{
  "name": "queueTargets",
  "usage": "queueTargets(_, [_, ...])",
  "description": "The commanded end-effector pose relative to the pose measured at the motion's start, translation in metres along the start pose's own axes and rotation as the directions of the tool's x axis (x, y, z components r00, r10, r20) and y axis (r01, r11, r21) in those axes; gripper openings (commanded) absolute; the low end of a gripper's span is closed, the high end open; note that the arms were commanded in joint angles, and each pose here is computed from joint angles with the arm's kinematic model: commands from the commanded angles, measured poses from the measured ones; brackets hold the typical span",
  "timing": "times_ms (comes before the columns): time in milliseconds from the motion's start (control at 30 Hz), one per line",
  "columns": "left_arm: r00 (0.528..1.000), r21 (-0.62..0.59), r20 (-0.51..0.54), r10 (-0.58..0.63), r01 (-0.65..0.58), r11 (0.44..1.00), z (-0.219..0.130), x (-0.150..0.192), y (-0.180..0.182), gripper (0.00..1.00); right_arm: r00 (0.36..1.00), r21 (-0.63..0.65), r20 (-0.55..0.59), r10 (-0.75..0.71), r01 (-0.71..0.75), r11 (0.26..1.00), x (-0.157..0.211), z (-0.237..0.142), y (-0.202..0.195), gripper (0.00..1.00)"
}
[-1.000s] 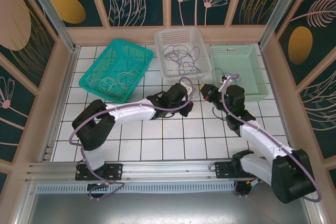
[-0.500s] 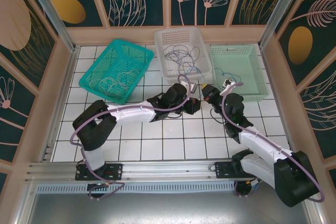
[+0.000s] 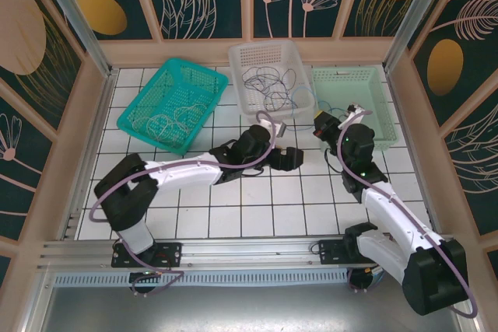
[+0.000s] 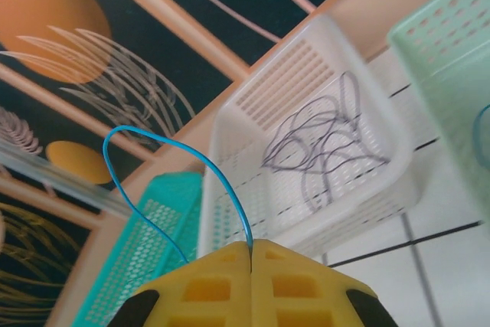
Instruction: Untangle the cables
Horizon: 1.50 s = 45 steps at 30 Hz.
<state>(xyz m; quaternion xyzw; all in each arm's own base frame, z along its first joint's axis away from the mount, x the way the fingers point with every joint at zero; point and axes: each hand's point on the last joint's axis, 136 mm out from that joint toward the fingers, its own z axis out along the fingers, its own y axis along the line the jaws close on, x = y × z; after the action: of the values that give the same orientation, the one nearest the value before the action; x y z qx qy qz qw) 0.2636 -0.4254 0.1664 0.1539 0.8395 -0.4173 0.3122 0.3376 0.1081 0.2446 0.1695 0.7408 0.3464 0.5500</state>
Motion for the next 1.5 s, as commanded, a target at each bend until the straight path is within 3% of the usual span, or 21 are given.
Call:
queueTargets(0, [0.992,-0.081,0.115,0.046,-0.037,0.996,-0.029,-0.024,0.005,0.99,0.991,0.093,-0.008,-0.131,0.131,0.987,-0.012,-0.006,-0.015,0.00])
queueTargets(433, [0.957,-0.238,0.267,0.118,-0.053,0.970,-0.076,-0.053,0.023,0.99,0.970,0.198,0.042,-0.239,0.226,0.954,-0.056,-0.016,-0.049,0.00])
queueTargets(633, [0.963,-0.241,0.247,0.107,-0.046,0.969,-0.073,-0.043,0.030,0.99,0.972,0.301,0.078,-0.222,0.190,0.935,-0.087,-0.022,-0.088,0.00])
queueTargets(800, [0.966,-0.234,0.243,0.087,-0.029,0.972,-0.071,-0.036,0.034,0.99,0.990,0.343,0.017,-0.138,0.124,0.931,-0.089,-0.013,-0.134,0.00])
queueTargets(1067, [0.964,-0.256,0.249,0.092,-0.026,0.966,-0.074,-0.035,0.040,0.99,0.994,0.420,-0.109,-0.015,0.060,0.906,-0.064,0.011,-0.193,0.03])
queueTargets(1133, [0.963,-0.264,0.253,0.093,-0.024,0.964,-0.075,-0.036,0.041,0.99,0.992,0.411,-0.123,-0.004,0.055,0.910,-0.062,0.018,-0.196,0.16])
queueTargets(1233, [0.962,-0.284,0.253,0.099,-0.024,0.959,-0.077,-0.036,0.045,0.99,0.994,0.403,-0.108,-0.021,0.063,0.913,-0.069,0.020,-0.190,0.54])
queueTargets(1300, [0.959,-0.302,0.263,0.102,-0.019,0.953,-0.080,-0.038,0.048,0.99,0.995,0.435,-0.077,-0.067,0.094,0.895,-0.077,0.015,-0.186,0.71])
queueTargets(1367, [0.957,-0.315,0.270,0.106,-0.016,0.949,-0.083,-0.038,0.051,0.99,0.991,0.456,-0.058,-0.123,0.136,0.880,-0.082,0.010,-0.181,0.83])
queueTargets(1467, [0.952,-0.347,0.286,0.112,-0.006,0.938,-0.092,-0.041,0.058,0.99,0.982,0.472,-0.047,-0.185,0.185,0.862,-0.084,0.003,-0.175,0.88])
